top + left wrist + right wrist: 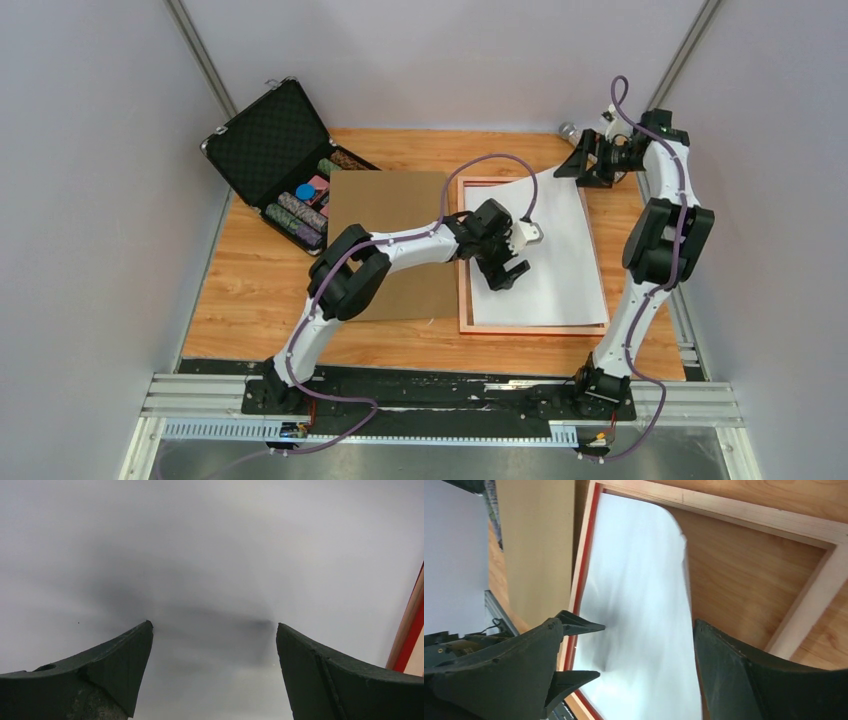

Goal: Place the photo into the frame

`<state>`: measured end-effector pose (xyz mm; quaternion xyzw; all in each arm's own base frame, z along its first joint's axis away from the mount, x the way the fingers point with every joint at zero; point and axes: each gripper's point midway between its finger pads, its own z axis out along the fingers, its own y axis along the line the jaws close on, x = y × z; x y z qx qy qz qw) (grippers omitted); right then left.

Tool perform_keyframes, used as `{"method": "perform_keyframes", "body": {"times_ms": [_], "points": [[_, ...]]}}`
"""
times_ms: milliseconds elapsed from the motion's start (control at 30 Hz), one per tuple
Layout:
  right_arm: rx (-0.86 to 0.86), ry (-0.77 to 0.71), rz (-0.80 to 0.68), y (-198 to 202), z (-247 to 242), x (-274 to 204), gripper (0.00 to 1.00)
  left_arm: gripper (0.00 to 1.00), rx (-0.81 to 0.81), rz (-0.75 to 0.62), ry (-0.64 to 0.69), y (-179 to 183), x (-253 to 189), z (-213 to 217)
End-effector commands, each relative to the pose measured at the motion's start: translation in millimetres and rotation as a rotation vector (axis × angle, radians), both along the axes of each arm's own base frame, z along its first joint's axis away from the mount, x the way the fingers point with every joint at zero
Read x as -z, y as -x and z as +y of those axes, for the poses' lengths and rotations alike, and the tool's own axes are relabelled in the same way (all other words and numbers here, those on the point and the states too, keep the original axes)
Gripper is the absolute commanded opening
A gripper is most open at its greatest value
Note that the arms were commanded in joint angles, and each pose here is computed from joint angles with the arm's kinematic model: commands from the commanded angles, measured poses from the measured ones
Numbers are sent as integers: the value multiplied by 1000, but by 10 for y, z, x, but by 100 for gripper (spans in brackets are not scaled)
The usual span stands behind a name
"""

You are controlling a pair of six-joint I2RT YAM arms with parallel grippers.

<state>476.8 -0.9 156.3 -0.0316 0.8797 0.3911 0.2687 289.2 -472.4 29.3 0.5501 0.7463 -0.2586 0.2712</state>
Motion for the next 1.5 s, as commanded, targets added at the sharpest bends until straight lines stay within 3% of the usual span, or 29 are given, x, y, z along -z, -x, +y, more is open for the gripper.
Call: {"method": "perform_keyframes", "body": {"times_ms": [0, 500, 833, 1467], "points": [[4, 144, -115, 14, -150, -218, 100, 99, 21, 119, -143, 363, 153, 293], [26, 266, -115, 132, -280, -142, 100, 99, -27, 116, -188, 322, 213, 383], [14, 249, -104, 285, -211, -105, 100, 100, 52, 65, -261, 253, 162, 440], [3, 229, -81, 456, -144, 44, 100, 100, -68, 51, -243, 76, 221, 334]]}}
